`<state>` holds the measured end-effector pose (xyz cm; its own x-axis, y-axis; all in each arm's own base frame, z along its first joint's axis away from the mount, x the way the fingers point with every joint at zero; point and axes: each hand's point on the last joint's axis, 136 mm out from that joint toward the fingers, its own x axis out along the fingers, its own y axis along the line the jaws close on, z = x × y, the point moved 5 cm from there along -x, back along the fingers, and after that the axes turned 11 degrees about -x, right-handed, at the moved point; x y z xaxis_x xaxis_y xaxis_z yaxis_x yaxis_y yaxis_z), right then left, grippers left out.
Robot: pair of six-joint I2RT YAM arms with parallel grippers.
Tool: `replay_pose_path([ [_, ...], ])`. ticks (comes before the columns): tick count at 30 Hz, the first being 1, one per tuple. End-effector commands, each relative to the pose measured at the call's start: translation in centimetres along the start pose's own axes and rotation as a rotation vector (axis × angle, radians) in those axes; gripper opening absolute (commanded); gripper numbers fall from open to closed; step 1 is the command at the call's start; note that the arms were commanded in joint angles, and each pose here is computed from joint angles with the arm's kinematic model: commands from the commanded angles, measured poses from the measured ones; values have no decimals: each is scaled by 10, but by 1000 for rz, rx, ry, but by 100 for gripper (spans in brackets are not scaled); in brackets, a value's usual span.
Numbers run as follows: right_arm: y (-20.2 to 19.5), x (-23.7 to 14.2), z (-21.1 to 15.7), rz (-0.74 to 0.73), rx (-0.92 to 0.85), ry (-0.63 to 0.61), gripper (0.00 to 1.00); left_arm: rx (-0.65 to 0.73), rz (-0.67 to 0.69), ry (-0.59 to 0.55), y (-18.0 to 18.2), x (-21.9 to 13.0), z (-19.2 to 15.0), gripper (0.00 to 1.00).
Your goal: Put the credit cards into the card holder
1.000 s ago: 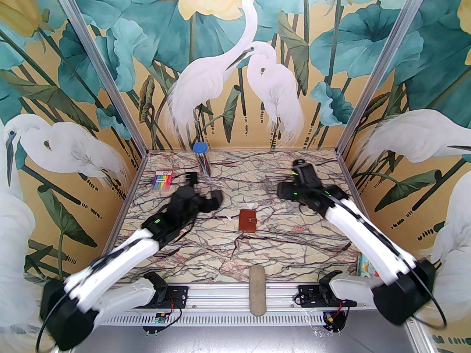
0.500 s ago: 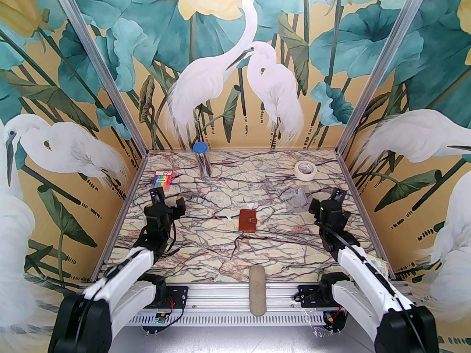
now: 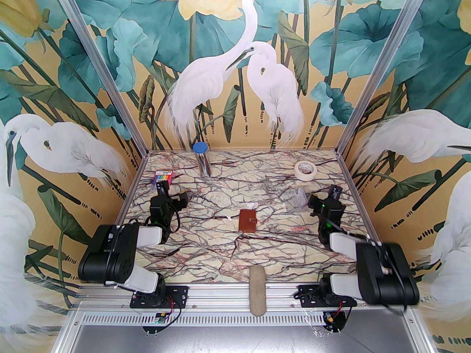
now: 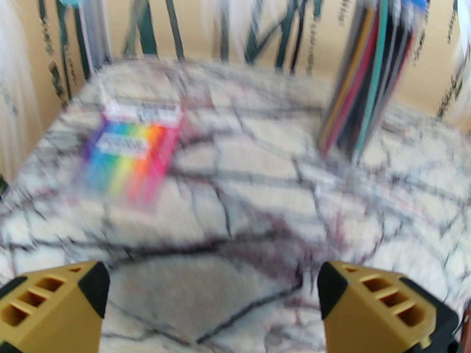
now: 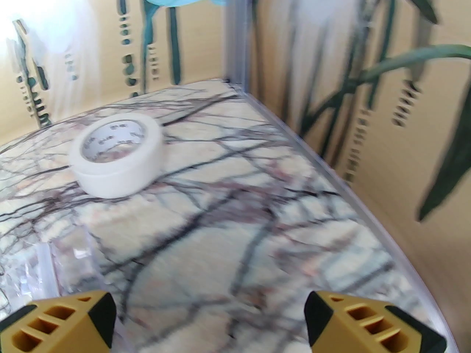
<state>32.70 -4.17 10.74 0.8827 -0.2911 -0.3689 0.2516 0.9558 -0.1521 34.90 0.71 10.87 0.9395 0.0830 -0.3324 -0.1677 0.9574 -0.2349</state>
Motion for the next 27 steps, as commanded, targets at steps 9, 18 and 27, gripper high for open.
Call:
replay_pose_path([
  [9,20,10,25,78,-51,-111,99,6,-80,-81,-8,1,20,99],
  [18,21,10,24,79,-56,-115,99,13,-86,-84,-10,-1,19,99],
  [27,21,10,25,80,-57,-116,99,12,-88,-83,-10,0,19,99],
])
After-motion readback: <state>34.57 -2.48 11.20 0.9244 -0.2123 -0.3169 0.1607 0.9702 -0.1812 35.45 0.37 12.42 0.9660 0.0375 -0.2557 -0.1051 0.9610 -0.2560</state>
